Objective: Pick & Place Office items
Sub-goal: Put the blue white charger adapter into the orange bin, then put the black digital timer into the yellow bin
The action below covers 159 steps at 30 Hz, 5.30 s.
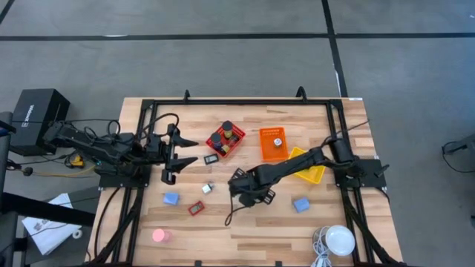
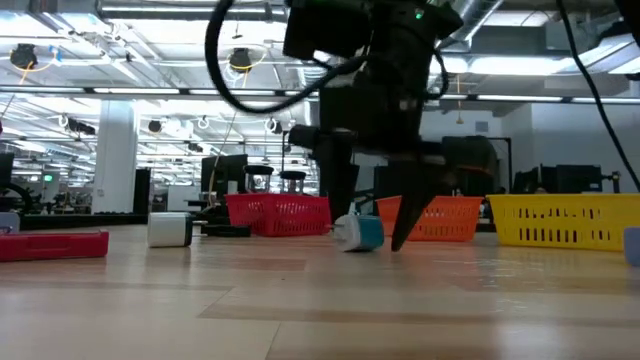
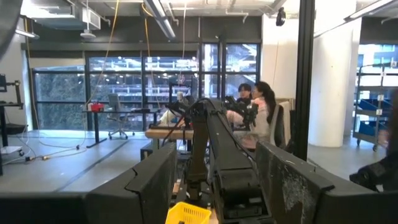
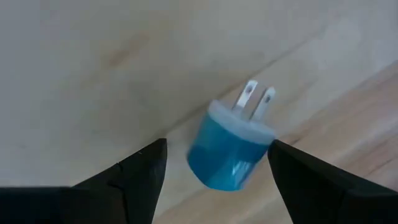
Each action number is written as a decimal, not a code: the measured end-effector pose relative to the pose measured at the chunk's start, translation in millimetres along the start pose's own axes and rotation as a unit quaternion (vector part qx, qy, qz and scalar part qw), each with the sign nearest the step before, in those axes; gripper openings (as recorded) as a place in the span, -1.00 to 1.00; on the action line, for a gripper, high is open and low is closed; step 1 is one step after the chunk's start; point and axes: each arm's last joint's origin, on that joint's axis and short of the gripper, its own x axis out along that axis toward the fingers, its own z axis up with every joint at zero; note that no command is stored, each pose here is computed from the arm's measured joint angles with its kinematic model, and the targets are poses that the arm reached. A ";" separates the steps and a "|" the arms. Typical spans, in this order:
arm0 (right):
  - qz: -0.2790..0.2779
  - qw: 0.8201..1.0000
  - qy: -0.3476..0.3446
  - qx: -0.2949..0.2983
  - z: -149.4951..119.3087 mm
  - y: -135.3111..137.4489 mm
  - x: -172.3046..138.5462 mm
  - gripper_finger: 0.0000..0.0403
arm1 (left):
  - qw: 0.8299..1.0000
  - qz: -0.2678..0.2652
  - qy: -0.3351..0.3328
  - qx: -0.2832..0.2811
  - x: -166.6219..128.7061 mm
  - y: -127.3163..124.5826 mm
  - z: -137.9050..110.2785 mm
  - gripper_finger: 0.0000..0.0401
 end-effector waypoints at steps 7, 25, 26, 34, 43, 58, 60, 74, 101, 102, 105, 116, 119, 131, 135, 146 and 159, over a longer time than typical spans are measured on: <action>0.006 1.000 0.000 0.010 -1.9 -6.7 4.3 0.34 | 1.000 0.000 0.005 0.002 0.0 -0.1 -1.0 0.07; 0.039 0.976 -0.045 0.211 -2.6 -11.8 4.1 0.33 | 1.000 0.000 0.005 0.002 0.0 -0.1 -1.0 0.07; 0.036 0.975 -0.046 0.215 -3.4 -13.2 4.3 0.32 | 1.000 0.000 0.005 0.001 0.0 -0.1 -0.9 0.07; 0.044 0.972 -0.045 0.226 -12.6 -19.7 6.0 0.06 | 1.000 0.000 0.005 0.002 0.0 0.0 -0.9 0.07; 0.063 0.964 -0.050 0.254 -18.3 -22.9 6.4 -0.27 | 1.000 0.000 0.005 0.001 0.0 0.0 -0.9 0.07; 0.080 0.949 0.037 0.303 -39.3 -34.5 -14.0 -0.33 | 1.000 0.000 0.005 0.001 0.0 -0.1 -0.9 0.07; 0.070 0.946 0.073 0.308 -44.9 -39.3 -25.3 -0.32 | 1.000 0.000 0.005 0.001 0.0 -0.1 -0.9 0.07; 0.022 0.882 0.220 0.417 -115.2 -62.7 -72.1 -0.34 | 1.000 0.000 0.005 0.001 -0.1 0.0 -0.9 0.07; 0.033 0.846 0.216 0.487 -168.3 -76.3 -44.9 0.12 | 1.000 0.000 0.005 0.002 -0.1 0.0 -0.9 0.07; 0.033 0.846 0.216 0.487 -168.3 -76.4 -44.9 0.15 | 1.000 0.000 0.005 0.002 -0.1 0.0 -0.9 0.07; 0.033 0.846 0.216 0.487 -168.3 -76.4 -44.9 0.20 | 1.000 0.000 0.005 0.002 -0.1 0.0 -0.9 0.07; 0.052 0.844 0.237 0.479 -169.0 -71.1 -47.3 0.10 | 1.000 0.000 0.005 0.002 -0.1 0.0 -0.9 0.07; 0.059 0.844 0.246 0.472 -166.7 -68.0 -48.5 0.03 | 1.000 0.000 0.005 0.002 -0.1 0.0 -0.9 0.07; 0.039 0.832 0.248 0.495 -139.9 -47.3 -91.2 -0.31 | 1.000 0.000 0.005 0.002 -0.1 0.0 -0.9 0.07; 0.017 0.829 0.194 0.524 -130.6 -30.3 -122.1 -0.40 | 1.000 0.000 0.005 0.002 -0.1 0.0 -1.0 0.07; 0.004 0.779 0.093 0.620 -104.2 73.5 -158.8 -0.44 | 1.000 0.000 0.005 0.002 0.0 0.0 -1.0 0.07; 0.019 0.805 0.079 0.588 -79.8 156.1 -164.1 -0.44 | 1.000 0.000 0.005 0.002 0.0 0.0 -1.0 0.07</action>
